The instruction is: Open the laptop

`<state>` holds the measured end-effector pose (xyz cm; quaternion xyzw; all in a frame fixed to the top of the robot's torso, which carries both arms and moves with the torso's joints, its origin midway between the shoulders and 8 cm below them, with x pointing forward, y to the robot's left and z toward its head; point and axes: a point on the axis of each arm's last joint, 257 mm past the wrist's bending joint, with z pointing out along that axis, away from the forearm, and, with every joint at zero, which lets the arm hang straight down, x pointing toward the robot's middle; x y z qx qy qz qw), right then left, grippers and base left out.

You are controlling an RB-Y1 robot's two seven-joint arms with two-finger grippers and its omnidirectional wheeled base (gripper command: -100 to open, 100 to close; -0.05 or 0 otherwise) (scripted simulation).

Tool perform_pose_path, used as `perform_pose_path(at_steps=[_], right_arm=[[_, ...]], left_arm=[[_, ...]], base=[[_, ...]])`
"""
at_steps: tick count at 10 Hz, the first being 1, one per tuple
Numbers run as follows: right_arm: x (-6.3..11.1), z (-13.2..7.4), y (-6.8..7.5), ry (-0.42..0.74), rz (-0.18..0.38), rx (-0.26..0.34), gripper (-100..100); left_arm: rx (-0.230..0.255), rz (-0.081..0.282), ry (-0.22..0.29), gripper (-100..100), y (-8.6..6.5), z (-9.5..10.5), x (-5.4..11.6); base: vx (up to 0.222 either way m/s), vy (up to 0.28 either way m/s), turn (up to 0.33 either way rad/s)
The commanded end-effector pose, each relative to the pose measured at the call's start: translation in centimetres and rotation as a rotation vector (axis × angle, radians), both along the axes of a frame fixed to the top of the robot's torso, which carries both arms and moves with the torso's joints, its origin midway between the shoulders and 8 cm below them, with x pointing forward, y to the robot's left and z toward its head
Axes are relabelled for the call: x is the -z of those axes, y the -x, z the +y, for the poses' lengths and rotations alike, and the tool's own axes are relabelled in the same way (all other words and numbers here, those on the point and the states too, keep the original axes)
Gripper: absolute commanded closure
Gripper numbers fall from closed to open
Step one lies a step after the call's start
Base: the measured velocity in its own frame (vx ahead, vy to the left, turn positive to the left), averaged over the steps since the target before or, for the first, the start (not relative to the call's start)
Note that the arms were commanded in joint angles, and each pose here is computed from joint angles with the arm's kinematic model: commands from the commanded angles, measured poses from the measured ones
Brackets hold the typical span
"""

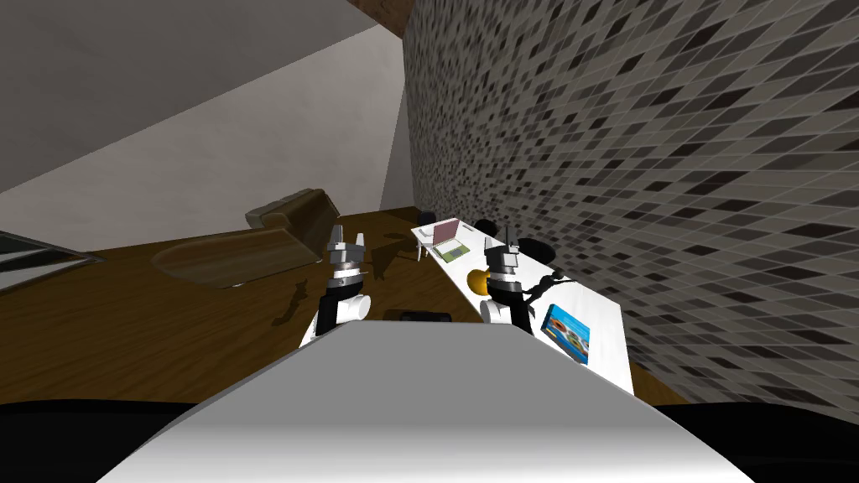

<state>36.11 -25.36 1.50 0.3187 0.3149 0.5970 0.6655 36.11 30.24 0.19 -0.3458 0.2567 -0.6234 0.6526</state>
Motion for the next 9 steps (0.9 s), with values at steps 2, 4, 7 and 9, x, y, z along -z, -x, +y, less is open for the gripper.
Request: perform_pose_path(at_steps=[2, 4, 7, 9], right_arm=[[0.0, 0.0, 0.0, 0.0, 0.0, 0.0, 0], [-0.01, 0.0, 0.0, 0.0, 0.0, 0.0, 0], [-0.02, 0.0, 0.01, 0.0, 0.0, 0.0, 0], [-0.02, 0.0, 0.01, 0.0, 0.0, 0.0, 0]], left_arm=[[0.0, 0.0, 0.0, 0, 0.0, 0.0, 0.0], [0.0, 0.0, 0.0, 0, 0.0, 0.0, -0.01], [0.0, 0.0, 0.0, 0, 0.01, 0.0, -0.02], [0.0, 0.0, 0.0, 0, 0.01, 0.0, -0.02]], base=[[0.0, 0.0, 0.0], [0.0, 0.0, 0.0], [0.0, 0.0, 0.0], [0.0, 0.0, 0.0]])
